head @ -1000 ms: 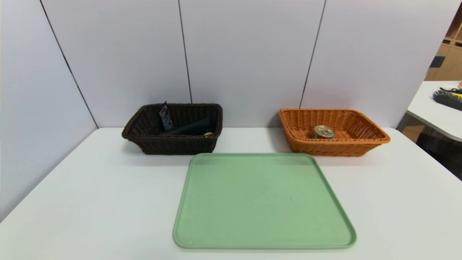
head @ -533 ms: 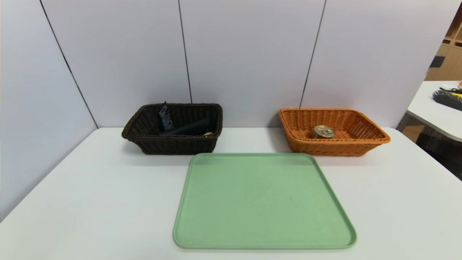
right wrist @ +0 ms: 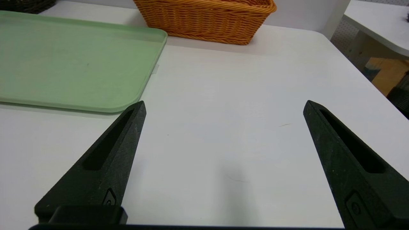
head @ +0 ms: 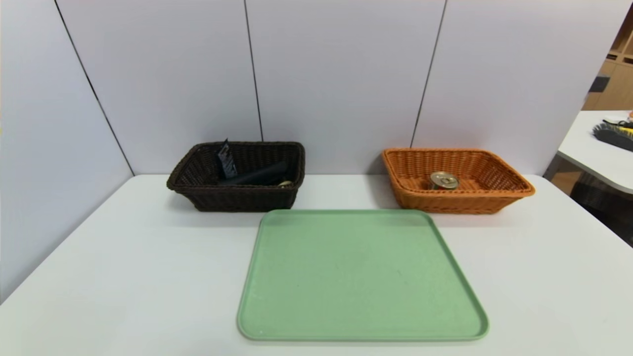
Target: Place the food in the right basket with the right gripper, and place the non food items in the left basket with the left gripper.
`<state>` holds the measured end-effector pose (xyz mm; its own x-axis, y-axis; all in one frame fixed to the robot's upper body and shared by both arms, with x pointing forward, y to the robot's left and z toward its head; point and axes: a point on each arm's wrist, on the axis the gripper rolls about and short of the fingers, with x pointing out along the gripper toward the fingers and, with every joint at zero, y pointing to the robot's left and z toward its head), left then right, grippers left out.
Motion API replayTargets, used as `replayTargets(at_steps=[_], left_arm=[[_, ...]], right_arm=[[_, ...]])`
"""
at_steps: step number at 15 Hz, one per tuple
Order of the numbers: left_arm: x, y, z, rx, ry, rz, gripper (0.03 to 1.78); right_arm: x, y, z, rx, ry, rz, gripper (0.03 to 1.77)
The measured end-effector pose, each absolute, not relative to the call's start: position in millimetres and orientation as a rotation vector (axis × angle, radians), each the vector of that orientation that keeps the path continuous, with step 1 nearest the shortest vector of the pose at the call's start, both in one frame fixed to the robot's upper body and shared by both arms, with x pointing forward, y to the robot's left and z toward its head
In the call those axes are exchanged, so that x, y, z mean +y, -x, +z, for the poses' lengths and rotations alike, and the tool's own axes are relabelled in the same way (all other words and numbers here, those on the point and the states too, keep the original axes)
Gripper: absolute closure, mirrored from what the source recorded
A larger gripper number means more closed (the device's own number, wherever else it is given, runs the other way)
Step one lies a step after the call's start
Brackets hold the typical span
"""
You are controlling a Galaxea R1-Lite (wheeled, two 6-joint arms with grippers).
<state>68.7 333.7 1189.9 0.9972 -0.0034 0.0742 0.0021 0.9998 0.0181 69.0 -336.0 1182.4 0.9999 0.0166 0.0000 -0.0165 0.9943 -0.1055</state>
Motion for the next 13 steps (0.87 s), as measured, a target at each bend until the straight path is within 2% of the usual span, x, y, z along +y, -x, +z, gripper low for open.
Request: replayTargets(at_steps=[4,13], left_arm=[[333.6,-68.6,1190.8,-0.083,-0.005,-0.004,0.12],[333.6,-68.6,1190.9,-0.084,-0.002,-0.003,0.12]], right_arm=[[-336.7,-69.0,1182.4,-0.001,-0.001,-0.014,0.1],[-336.8,-69.0,1182.6,-0.003,-0.017,-0.016,0.1]])
